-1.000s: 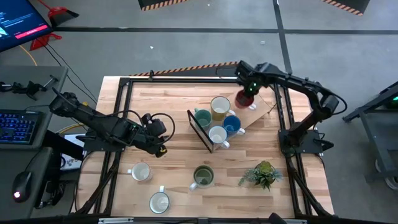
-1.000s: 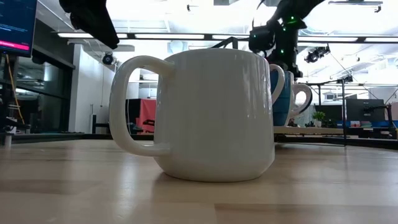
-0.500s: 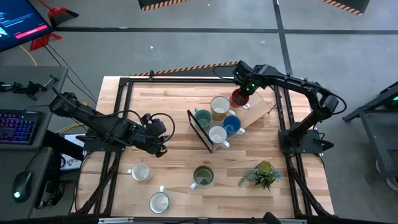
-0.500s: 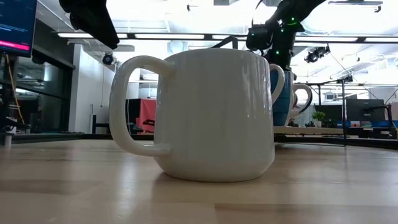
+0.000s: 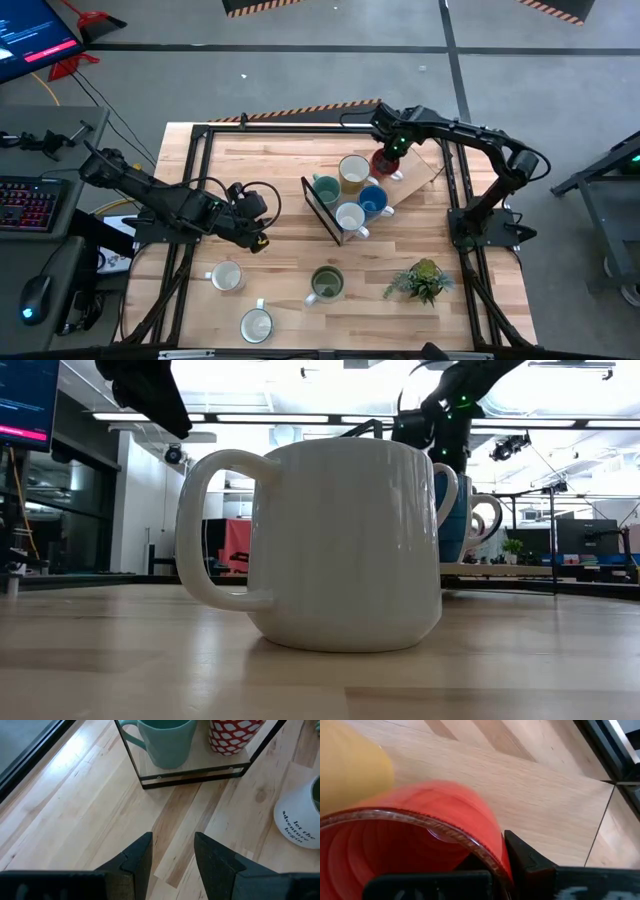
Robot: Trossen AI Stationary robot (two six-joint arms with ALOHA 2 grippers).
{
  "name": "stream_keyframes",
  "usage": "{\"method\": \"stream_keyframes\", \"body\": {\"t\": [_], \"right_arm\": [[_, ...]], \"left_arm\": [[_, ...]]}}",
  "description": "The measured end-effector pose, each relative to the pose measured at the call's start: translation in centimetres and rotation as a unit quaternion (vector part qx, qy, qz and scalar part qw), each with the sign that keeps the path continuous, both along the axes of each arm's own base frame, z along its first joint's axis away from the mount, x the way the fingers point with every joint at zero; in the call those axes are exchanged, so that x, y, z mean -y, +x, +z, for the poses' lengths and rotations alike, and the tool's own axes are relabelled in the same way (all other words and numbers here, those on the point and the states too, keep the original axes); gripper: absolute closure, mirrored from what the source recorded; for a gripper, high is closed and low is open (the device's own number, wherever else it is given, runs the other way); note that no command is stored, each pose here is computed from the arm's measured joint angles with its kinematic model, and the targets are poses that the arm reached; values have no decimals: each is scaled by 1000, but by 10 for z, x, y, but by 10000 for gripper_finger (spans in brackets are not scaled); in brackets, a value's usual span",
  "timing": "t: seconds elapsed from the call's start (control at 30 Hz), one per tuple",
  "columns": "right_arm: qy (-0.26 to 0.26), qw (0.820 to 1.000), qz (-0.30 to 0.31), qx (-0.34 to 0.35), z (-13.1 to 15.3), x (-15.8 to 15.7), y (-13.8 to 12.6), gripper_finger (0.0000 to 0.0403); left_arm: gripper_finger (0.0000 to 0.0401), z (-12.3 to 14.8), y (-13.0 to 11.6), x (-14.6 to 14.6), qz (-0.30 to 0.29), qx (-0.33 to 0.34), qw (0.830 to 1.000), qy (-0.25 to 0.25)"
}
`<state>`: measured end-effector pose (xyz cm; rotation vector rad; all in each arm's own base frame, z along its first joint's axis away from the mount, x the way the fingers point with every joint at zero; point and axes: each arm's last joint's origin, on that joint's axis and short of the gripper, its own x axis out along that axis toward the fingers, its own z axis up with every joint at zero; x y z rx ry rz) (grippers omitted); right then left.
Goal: Place coffee mugs
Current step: Put the red mug on the shelf
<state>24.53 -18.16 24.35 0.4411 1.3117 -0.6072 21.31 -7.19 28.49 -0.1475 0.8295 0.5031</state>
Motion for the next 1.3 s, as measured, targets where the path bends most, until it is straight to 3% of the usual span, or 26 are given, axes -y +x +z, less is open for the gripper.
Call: {"method": "stream_keyframes", "body": {"t": [0.4,0.7,1.0,1.3], "right_arm": [[-44,997,-12,-55,0,2,-6,403],[-32,998,-25,-53,0,9,-12,399],[-34,998,-26,-55,0,10,-13,367],[-34,997,-28,-58,0,10,-14,305]], "left_arm": [[265,0,0,0,0,0,1000,-1],[265,0,0,0,4,1,1000,-13],[265,0,0,0,-1,-2,1000,-9],[265,0,0,0,-3,-3,1000,-7]]}}
